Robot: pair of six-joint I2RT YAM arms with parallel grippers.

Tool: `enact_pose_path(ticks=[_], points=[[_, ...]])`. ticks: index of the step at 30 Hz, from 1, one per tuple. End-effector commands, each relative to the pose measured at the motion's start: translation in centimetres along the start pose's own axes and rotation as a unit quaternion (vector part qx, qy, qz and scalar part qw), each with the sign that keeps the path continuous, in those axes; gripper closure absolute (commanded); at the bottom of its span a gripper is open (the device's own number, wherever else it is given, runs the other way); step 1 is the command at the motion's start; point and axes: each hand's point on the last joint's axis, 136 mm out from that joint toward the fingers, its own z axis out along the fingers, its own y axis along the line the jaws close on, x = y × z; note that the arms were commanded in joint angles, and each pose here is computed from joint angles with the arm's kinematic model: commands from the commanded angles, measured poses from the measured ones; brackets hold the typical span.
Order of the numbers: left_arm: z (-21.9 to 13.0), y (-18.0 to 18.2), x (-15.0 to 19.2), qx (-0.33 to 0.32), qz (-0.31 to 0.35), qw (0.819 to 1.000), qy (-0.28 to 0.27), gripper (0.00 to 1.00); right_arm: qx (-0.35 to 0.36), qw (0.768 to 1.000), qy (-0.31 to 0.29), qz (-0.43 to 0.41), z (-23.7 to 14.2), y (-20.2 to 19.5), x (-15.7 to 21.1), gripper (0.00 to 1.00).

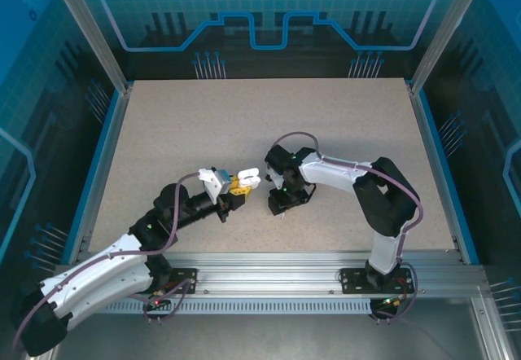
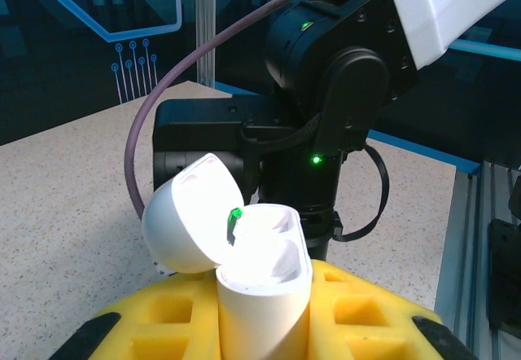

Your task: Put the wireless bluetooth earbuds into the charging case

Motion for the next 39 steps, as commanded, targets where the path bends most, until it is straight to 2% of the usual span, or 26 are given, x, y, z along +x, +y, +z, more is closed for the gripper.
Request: enact_pose_path(ticks=[1,14,22,31,39], points=[[-0.2,0.1,0.2,-0.005,0.008,1.000,-0.002,0.87,0.004,1.000,0.014,-0.003,0.3,0.5,0.0,0.56],[-0.2,0.2,0.4,-0.008,0.010,1.000,0.003,0.88,0.034,0.998,0.055,-0.013,2.0,0.2,1.4,0.61],[-0.3,0.2,0.5,-0.010,0.008,1.000,0.004,0.87,0.046,0.997,0.063,-0.009,2.9,-0.3,1.8,0.70],[-0.4,0.3,0.6,-0.012,0.006,1.000,0.005,0.88,0.057,0.998,0.026,-0.018,1.2,-0.6,1.2,0.78],[-0.2,0.1,0.5,-0.006,-0.002,1.000,0.002,0.88,0.088,0.994,-0.045,-0.047,-2.8,-1.9,0.3,0.81]])
